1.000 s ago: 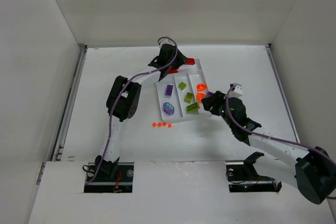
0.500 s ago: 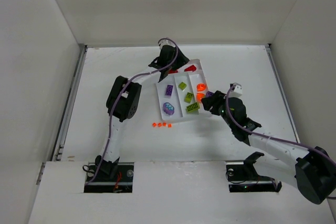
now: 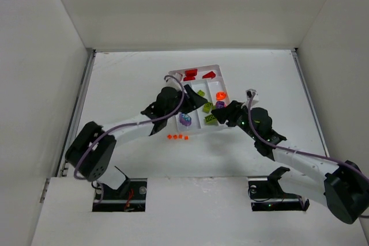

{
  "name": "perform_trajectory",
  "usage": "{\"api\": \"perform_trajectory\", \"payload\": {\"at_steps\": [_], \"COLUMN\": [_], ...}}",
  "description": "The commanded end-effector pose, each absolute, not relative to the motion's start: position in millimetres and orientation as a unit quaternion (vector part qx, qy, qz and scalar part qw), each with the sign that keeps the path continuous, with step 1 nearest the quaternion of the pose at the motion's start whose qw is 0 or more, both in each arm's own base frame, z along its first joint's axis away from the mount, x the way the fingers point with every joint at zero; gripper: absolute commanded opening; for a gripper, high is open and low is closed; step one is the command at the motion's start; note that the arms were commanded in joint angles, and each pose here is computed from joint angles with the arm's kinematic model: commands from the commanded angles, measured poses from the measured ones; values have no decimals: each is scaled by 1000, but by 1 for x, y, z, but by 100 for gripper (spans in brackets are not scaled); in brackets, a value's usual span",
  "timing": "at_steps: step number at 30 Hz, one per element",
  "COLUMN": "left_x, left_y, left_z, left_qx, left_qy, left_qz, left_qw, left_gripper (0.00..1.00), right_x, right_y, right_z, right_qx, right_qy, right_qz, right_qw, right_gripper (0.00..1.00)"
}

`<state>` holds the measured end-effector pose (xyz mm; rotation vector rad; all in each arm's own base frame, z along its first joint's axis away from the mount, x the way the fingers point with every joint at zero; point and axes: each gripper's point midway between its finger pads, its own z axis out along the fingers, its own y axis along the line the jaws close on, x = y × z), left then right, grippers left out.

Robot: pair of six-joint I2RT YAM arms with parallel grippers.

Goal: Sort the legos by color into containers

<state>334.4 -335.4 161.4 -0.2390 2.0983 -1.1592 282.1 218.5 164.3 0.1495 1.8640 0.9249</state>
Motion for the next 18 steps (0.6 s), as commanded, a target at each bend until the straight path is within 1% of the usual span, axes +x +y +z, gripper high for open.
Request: {"api": "perform_trajectory", "payload": {"at_steps": [1,4,8,11,14,18], "left_x": [306,279,252,235,222,211], "left_y": [-317,-284,-255,-245,-237,-238], "left_z": [202,215,213,213,215,217], "left_qx": [-102,-98,-53,-25,11,51], "left_qy": [751,716,698,685,672,661], "left_qz": [-520,-529,-506,-491,-466,-449], "left_qw": [393,444,503,537,576,599], "left_gripper": [48,52,56,59,62,62], "right_x": [264,257,255,248,238,236], "right_y": [248,265,284,301,315,323], "right_z": [201,213,233,246,248,253], "right_qx": [16,38,61,68,79,104], "right_qy": [723,714,707,704,706,693], "right_qz": [484,545,600,634,664,691], "right_qw": [492,438,370,312,236,176], "right_gripper": [45,45,43,43,42,40]}}
